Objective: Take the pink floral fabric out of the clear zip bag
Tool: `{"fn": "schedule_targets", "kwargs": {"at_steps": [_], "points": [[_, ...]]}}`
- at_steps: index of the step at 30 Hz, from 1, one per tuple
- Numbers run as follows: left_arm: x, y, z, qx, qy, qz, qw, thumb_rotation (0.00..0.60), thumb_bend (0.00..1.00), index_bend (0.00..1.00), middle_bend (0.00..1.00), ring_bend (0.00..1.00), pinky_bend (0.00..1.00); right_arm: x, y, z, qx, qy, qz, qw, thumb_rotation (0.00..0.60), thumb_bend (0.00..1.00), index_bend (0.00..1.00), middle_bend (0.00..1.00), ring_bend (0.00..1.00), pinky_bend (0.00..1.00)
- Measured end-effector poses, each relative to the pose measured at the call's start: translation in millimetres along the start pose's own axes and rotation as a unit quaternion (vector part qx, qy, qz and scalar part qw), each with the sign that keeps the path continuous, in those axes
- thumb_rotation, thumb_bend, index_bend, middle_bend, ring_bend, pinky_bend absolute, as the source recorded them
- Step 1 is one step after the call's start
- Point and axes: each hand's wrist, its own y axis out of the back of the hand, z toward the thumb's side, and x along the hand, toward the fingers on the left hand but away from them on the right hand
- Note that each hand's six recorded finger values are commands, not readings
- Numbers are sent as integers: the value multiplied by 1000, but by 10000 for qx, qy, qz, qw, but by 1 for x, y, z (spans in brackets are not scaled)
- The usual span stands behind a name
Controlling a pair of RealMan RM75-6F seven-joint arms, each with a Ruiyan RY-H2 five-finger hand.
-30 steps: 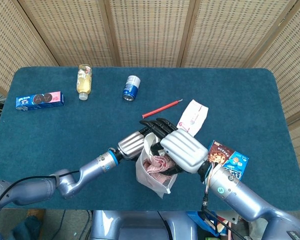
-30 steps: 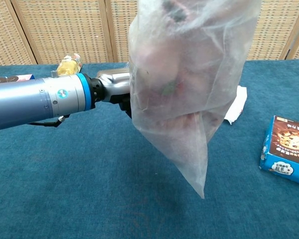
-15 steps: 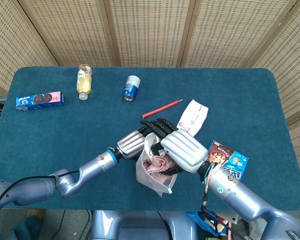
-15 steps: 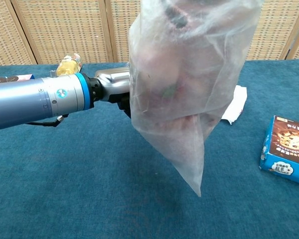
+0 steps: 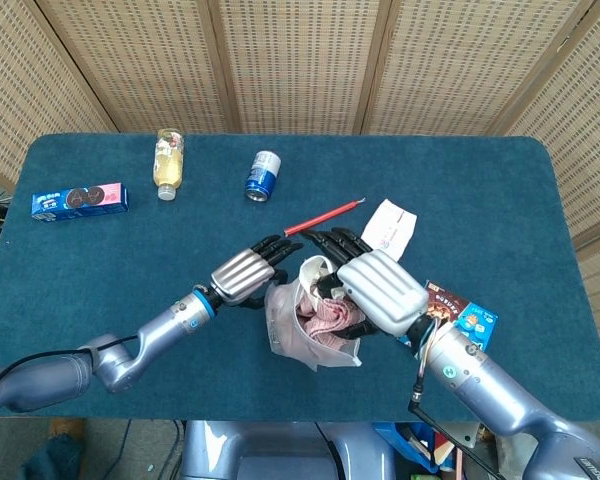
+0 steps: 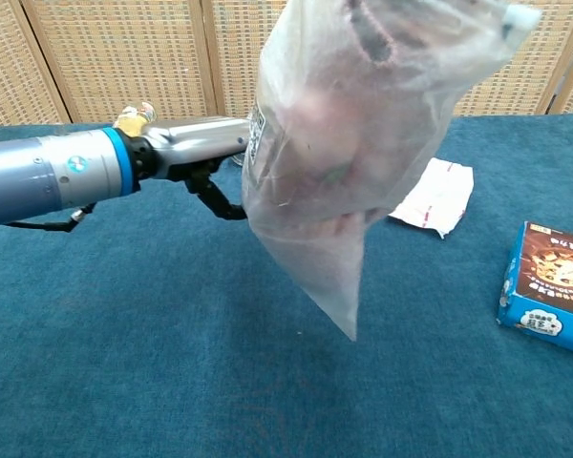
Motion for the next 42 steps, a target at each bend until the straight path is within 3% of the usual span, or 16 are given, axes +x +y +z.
{"fn": "schedule_targets", "kwargs": {"at_steps": [17,26,29,33,39,42], "points": [[-52,8,-73,-40,794,83,9968,600,515,788,0,0,0,-3,-3,-48,-364,-495,-218,9979,600,659,810,0,0,0],[-118,25,-136,117,1533,191,9879,600,522,789,0,0,0,-4,0,-96,-520,-980,-455,9928,600,658,810,0,0,0],[-156,38,-169,267,2008,271,9789,600,523,790,0,0,0,-3,3,-114,-469,-1187,-535,9904,600,659,810,0,0,0],[-224,59,-218,486,2814,415,9575,600,524,790,0,0,0,-4,10,-139,-259,-1464,-680,9865,600,659,810,0,0,0],[-291,80,-261,569,3573,615,9302,600,525,790,0,0,0,-7,8,-149,-138,-1620,-693,9843,600,659,810,0,0,0],[-310,84,-270,585,3771,691,9217,600,524,790,0,0,0,-9,5,-148,-32,-1610,-652,9848,600,659,810,0,0,0]]}}
